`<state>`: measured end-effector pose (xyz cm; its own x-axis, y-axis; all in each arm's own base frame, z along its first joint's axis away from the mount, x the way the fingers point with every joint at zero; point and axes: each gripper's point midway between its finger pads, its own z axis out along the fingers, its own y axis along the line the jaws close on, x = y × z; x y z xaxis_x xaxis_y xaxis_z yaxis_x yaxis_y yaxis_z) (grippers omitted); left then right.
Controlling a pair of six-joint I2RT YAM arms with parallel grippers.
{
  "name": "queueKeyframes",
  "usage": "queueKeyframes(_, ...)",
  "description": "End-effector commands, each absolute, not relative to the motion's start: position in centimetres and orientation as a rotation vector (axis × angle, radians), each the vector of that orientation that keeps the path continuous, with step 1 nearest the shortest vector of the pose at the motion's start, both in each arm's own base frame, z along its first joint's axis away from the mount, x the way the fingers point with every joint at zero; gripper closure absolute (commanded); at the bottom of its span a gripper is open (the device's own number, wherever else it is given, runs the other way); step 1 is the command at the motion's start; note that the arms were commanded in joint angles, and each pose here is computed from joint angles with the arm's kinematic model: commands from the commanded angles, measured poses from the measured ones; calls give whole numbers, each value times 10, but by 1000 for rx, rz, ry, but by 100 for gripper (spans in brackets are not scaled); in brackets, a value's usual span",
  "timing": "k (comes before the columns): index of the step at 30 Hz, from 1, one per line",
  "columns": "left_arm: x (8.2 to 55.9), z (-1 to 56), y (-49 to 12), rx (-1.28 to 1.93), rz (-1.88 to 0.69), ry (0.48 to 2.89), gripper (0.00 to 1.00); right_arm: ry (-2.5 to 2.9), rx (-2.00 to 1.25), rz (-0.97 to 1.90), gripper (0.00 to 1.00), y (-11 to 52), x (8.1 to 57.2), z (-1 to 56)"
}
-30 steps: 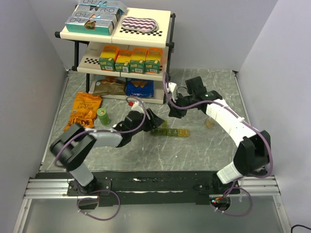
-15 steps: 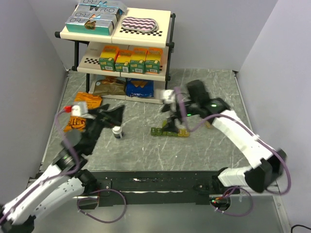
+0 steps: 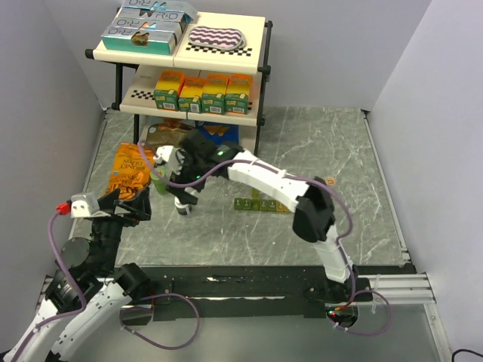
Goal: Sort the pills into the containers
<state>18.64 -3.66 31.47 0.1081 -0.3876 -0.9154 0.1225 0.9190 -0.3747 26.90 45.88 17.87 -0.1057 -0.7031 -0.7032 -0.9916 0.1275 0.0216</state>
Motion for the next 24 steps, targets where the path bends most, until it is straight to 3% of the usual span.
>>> queueKeyframes(1,186,314,-28,-240,-335,1420,1,1986,-1515,572,0,475,276,170)
queueKeyframes(13,194,307,-38,-172,-298,1469,1,2032,-1469,435,0,502,291,121)
queueKeyframes(18,194,308,-37,-176,-296,1461,1,2050,-1487,470,5,505,287,114)
queueKeyframes(22,194,307,-37,-171,-295,1465,1,2067,-1503,473,19,506,285,105)
queueKeyframes(23,194,307,-37,-171,-295,1464,1,2065,-1506,473,31,506,284,105)
queueKeyframes(24,194,308,-37,-172,-296,1462,1,2067,-1505,471,36,505,285,105)
